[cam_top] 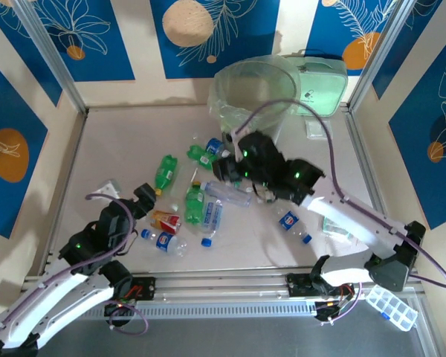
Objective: Put the plastic bottles in the bin
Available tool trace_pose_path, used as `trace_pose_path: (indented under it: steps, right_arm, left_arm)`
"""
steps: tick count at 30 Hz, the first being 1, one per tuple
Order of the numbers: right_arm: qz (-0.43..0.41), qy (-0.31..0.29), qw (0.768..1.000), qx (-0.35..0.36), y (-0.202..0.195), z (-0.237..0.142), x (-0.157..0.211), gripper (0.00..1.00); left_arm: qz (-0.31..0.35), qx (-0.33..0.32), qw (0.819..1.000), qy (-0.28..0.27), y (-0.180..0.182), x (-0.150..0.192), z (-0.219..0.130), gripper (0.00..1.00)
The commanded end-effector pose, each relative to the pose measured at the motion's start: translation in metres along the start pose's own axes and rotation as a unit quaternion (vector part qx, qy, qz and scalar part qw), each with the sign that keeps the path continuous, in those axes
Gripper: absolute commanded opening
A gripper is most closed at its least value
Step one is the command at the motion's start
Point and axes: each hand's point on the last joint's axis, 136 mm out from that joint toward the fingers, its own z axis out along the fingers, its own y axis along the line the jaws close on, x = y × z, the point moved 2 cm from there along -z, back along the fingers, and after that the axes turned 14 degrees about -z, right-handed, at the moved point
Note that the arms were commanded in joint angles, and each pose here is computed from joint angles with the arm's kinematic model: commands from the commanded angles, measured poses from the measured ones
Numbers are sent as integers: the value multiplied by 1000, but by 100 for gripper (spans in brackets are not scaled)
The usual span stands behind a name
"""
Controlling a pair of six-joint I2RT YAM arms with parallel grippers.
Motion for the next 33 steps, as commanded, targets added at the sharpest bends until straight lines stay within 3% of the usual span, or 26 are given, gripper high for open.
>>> trace_pose_path:
  steps: [1,8,13,24,33]
  right_arm:
    - [50,-38,998,20,7,20,18,62]
    - [84,-6,996,39,10,68,83,63]
    - [98,3,992,83,16,85,113,64]
    - [105,-49,991,69,19,68,103,64]
    - [109,-90,989,45,16,48,92,64]
  left_arm:
    - [-70,-96,992,-49,36,-20,-15,97]
    - [-142,-164,972,-86,38,-33,-20,99]
    - [-209,-168,960,-85,35,-31,-4,99]
    - [-339,-274,900,-4,60,-28,43,99]
    - [-405,-307,861,-11,95,-35,53,99]
